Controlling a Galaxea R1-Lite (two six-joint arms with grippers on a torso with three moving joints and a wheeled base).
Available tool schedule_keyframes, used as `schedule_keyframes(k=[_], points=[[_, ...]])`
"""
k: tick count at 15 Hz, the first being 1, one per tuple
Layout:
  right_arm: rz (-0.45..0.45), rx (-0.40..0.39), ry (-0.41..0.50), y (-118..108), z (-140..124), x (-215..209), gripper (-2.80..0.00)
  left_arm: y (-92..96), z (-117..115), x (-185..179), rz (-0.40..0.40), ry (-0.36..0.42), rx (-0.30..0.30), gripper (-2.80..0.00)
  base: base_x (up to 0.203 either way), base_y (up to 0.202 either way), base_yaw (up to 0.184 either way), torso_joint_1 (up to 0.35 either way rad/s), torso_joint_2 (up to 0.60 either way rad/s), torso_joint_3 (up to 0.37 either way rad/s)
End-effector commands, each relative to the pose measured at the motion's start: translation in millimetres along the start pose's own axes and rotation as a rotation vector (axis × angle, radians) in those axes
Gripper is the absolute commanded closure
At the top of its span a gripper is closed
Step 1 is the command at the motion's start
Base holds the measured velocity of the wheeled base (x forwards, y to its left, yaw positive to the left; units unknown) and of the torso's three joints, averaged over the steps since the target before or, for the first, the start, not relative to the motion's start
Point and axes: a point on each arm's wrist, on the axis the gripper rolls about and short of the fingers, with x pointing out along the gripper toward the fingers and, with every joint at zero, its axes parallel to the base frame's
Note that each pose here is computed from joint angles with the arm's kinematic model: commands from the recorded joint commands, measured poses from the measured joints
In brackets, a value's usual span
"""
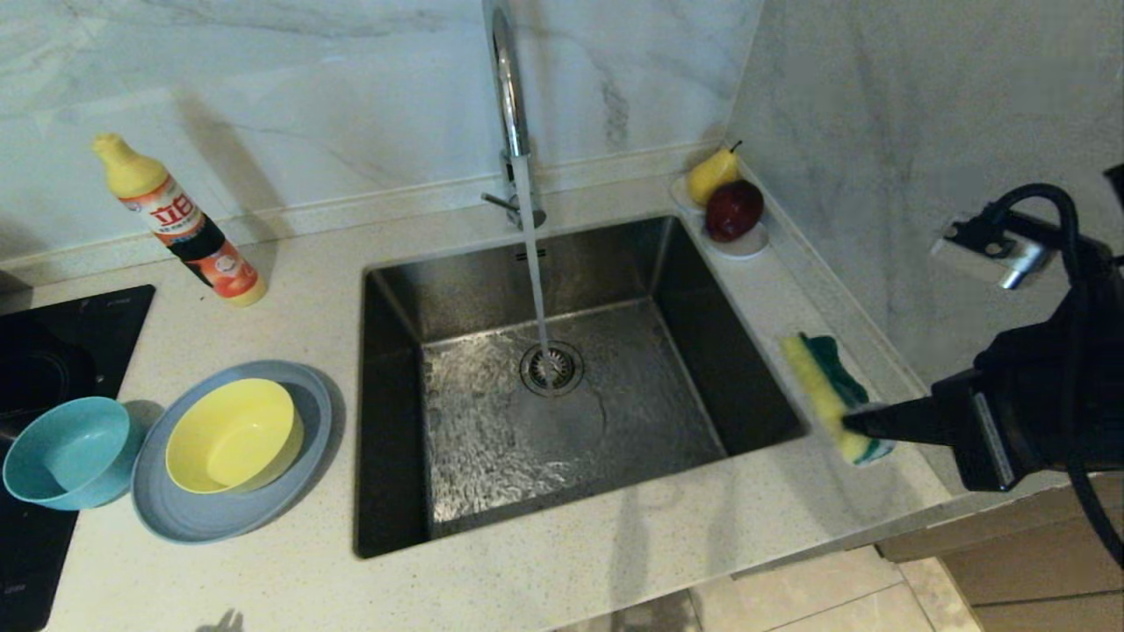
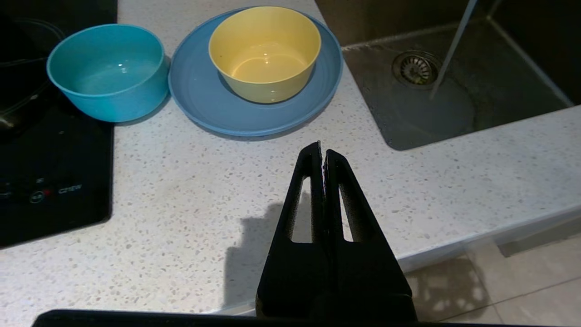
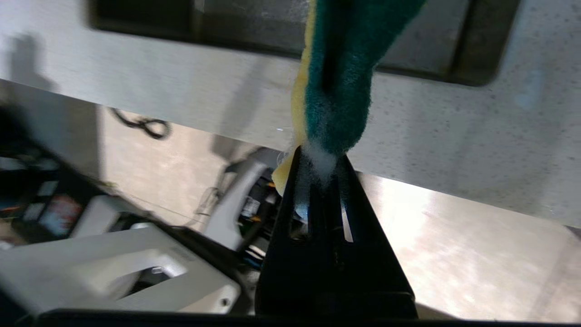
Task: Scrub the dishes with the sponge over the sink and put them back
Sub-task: Pick up a bowl and the sponge
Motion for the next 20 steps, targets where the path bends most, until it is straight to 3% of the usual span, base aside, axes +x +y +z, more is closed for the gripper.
schedule_keyframes(k=[1, 10, 12, 13, 15, 18, 20], points=[[-0.004, -0.019, 0.014, 6.0, 0.5, 14.3, 0.00, -0.5, -9.0, 2.0, 0.004, 0.029, -0.005, 0.00, 0.000, 0.000, 0.000, 0.000, 0.00, 0.000], [-0.011, -0.033, 0.010, 9.3, -1.6, 13.1, 0.00, -0.1, -5.9, 1.3, 0.017, 0.028, -0.010, 0.00, 0.000, 0.000, 0.000, 0.000, 0.00, 0.000], [-0.007, -0.039, 0.015, 10.5, -3.1, 13.4, 0.00, 2.6, 23.9, -0.7, 0.042, -0.018, -0.007, 0.00, 0.000, 0.000, 0.000, 0.000, 0.00, 0.000], [-0.008, -0.038, 0.021, 10.8, -2.7, 16.0, 0.00, 4.3, 41.5, 3.4, 0.056, -0.005, -0.008, 0.00, 0.000, 0.000, 0.000, 0.000, 0.00, 0.000], [0.001, -0.042, 0.009, 12.9, -2.7, 11.8, 0.00, 9.1, 84.6, 5.3, 0.135, -0.046, -0.004, 0.00, 0.000, 0.000, 0.000, 0.000, 0.00, 0.000], [0.004, -0.040, -0.006, 12.5, -2.7, 6.2, 0.00, 16.5, 139.5, 25.3, 0.275, -0.008, 0.011, 0.00, 0.000, 0.000, 0.000, 0.000, 0.00, 0.000], [0.005, -0.039, -0.010, 12.5, -2.7, 4.9, 0.00, 20.2, 168.3, 46.7, 0.331, 0.072, 0.073, 0.00, 0.000, 0.000, 0.000, 0.000, 0.00, 0.000]])
